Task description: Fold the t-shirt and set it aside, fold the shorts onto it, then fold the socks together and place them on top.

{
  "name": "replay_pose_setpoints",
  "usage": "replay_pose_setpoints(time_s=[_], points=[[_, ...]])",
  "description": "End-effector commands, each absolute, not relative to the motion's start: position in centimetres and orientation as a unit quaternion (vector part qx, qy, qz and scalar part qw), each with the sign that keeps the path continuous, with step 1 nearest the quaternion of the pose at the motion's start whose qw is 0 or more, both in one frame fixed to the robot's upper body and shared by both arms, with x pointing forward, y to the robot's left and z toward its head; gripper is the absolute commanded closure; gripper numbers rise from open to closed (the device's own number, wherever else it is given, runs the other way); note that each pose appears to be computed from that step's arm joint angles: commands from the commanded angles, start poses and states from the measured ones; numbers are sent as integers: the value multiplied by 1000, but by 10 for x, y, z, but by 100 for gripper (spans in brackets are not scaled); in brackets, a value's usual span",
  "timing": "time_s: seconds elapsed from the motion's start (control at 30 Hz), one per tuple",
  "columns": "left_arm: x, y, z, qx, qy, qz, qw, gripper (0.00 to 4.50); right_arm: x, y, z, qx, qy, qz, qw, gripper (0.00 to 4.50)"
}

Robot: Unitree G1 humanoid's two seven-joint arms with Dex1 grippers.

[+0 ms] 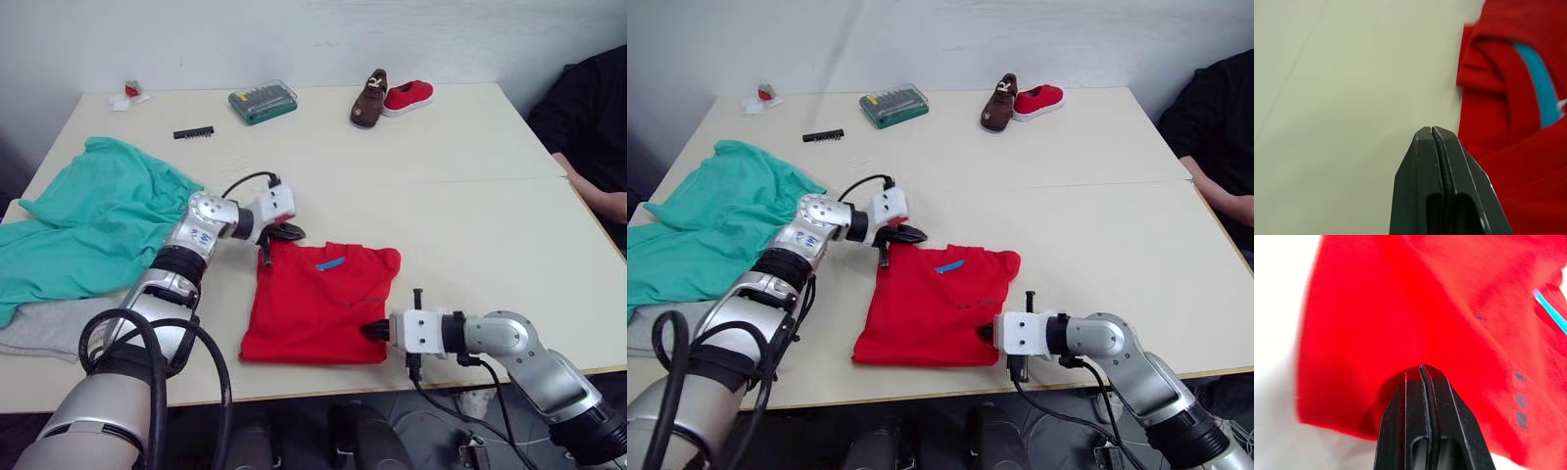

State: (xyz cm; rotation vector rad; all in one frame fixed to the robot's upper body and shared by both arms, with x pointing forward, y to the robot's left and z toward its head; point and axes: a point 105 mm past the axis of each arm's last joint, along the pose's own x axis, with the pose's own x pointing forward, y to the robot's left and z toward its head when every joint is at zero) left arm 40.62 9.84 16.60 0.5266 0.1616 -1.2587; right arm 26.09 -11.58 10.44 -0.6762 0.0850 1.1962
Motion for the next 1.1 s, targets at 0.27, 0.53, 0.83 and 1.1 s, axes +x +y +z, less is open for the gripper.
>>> replay_pose_setpoints(time_s=[0.27, 0.53, 0.83, 1.1], points=[[306, 119, 161, 202, 128, -688, 685, 447, 302, -102, 149, -223, 6, 485, 846, 450], [313, 128, 89, 298, 189, -588, 728, 447, 339, -103, 113, -262, 58, 437, 859, 450], [309, 143, 82, 277, 195, -573, 746, 447, 393, -185, 121, -241, 73, 257, 933, 450], [306, 137, 128, 174, 123, -584, 783, 447, 370, -166, 197, -82, -50, 260, 961, 450]])
